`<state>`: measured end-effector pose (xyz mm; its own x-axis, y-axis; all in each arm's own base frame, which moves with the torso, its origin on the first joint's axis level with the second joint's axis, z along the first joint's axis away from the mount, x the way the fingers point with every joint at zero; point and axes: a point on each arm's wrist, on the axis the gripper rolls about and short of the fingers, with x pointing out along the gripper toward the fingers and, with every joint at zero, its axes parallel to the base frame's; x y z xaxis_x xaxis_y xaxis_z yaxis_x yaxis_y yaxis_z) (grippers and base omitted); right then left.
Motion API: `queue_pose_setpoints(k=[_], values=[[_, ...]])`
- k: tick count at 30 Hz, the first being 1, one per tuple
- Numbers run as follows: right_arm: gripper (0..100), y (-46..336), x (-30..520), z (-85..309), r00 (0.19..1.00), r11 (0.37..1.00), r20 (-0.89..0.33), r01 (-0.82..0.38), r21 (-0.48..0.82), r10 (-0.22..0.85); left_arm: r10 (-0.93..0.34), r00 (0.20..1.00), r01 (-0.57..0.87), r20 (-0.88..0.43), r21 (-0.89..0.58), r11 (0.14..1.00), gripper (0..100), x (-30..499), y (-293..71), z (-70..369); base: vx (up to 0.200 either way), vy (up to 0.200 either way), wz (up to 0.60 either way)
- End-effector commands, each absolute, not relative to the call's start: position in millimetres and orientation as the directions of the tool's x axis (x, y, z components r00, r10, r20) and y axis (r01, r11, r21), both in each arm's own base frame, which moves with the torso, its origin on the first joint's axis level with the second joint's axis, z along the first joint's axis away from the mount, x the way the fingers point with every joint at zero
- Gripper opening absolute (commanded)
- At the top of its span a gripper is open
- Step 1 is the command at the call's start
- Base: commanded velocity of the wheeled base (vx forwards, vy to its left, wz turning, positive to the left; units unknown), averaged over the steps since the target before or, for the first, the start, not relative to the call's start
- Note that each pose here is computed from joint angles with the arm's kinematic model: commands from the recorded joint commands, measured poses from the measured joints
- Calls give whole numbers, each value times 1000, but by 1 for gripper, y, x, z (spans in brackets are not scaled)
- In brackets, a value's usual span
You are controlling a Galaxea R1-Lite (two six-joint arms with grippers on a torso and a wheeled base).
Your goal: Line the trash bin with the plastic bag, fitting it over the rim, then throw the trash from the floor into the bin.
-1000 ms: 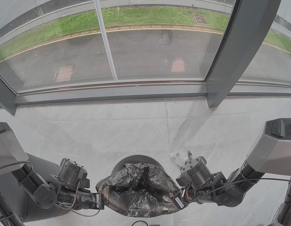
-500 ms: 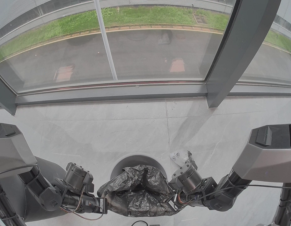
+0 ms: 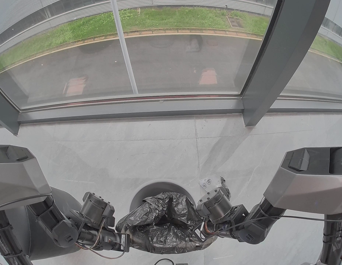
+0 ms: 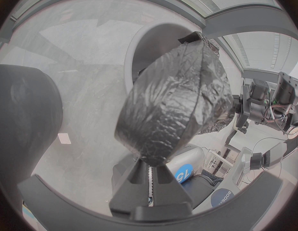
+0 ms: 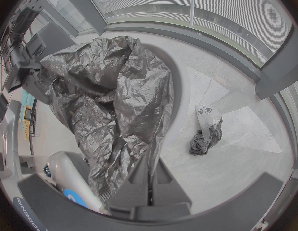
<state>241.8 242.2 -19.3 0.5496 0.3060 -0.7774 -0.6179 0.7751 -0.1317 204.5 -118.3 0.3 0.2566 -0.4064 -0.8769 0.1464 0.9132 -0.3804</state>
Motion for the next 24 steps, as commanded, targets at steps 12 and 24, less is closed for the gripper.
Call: queue_pose_setpoints(k=[12,24], values=[[0,250,265,-18,623,814,-730,-558,-162,282,-406,286,139,-868,-381,914,0,217,-120,0,0,0,0],[0,253,268,-16,664,825,-687,-541,-167,296,-407,293,136,-865,-383,914,0,219,-119,1,0,0,0]])
